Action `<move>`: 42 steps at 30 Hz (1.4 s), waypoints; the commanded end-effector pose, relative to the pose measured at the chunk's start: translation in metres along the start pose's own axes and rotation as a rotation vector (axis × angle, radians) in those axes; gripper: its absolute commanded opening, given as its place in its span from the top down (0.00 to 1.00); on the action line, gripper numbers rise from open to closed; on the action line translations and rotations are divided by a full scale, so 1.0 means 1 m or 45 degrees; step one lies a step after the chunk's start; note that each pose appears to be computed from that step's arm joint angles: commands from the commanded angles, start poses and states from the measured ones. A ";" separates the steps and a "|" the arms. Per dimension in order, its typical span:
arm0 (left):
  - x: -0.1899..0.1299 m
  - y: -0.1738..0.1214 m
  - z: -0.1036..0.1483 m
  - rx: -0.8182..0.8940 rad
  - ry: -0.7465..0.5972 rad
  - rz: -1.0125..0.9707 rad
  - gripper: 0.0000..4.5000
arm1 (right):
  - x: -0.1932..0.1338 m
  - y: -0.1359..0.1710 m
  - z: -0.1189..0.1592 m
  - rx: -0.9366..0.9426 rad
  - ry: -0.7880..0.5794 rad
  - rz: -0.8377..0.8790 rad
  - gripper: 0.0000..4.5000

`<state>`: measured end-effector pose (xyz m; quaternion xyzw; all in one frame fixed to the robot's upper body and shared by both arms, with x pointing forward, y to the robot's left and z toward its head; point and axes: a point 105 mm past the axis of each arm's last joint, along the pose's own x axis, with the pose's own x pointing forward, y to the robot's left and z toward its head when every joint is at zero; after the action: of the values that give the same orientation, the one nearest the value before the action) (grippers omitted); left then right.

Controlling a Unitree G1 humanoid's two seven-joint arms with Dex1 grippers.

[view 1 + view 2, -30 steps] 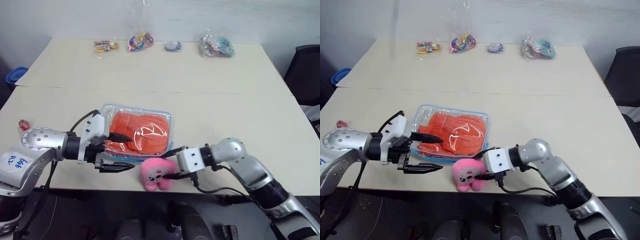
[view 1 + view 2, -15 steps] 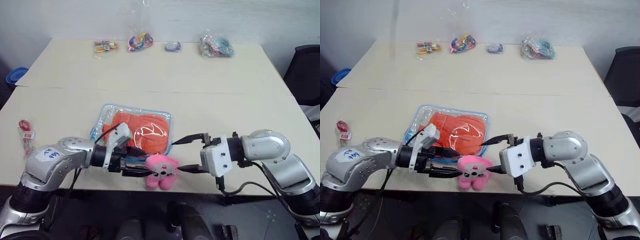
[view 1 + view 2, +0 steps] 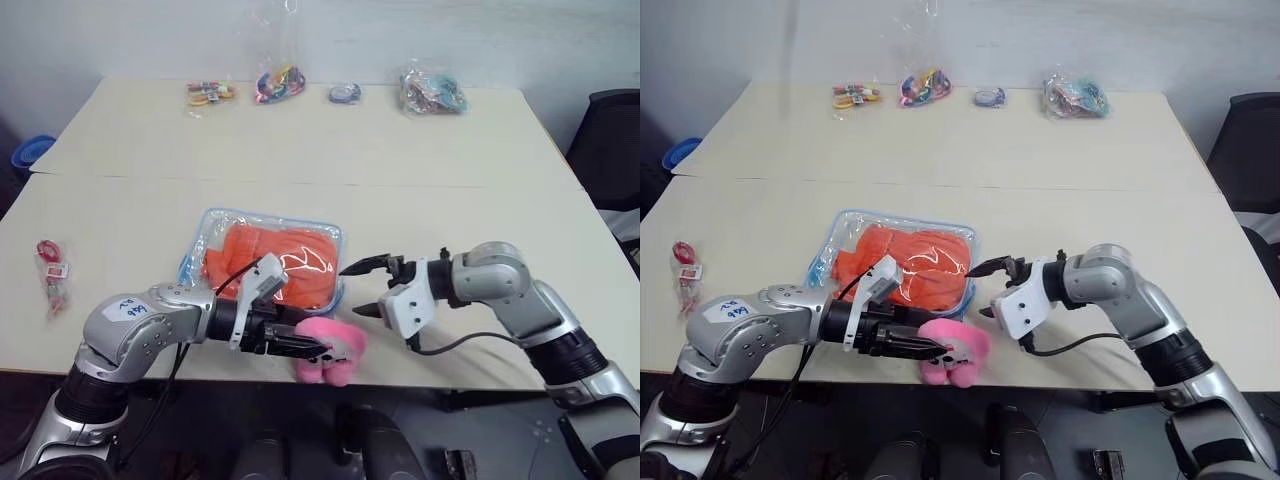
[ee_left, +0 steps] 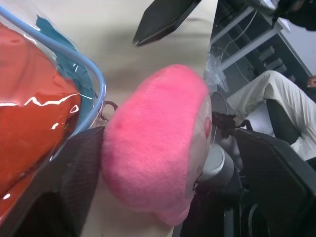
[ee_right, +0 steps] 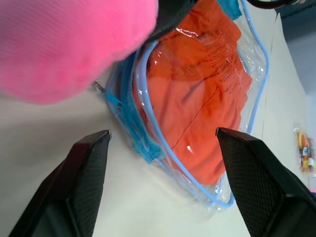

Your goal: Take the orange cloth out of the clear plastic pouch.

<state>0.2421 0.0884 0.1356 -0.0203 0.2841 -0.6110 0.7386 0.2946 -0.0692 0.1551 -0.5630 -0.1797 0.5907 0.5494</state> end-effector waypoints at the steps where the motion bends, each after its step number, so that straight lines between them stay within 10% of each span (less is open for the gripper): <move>1: -0.006 -0.011 0.003 0.037 -0.014 -0.012 0.40 | 0.007 -0.011 0.004 -0.067 -0.031 -0.064 0.21; 11: -0.008 -0.013 -0.008 -0.031 0.042 0.019 0.99 | 0.020 -0.007 0.004 -0.080 -0.085 -0.049 0.21; 21: -0.010 -0.007 -0.010 -0.036 0.061 0.070 1.00 | 0.028 -0.010 0.007 -0.064 -0.122 -0.063 0.33; 30: -0.010 -0.008 -0.014 -0.041 0.069 0.073 1.00 | 0.026 -0.009 0.004 -0.082 -0.118 -0.056 0.99; 42: -0.039 0.010 -0.035 -0.081 0.103 0.261 1.00 | 0.013 -0.009 0.000 -0.057 -0.112 -0.071 0.99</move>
<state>0.2312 0.1273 0.1194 -0.0001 0.3300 -0.5397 0.7745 0.2999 -0.0503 0.1383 -0.5479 -0.2104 0.6112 0.5310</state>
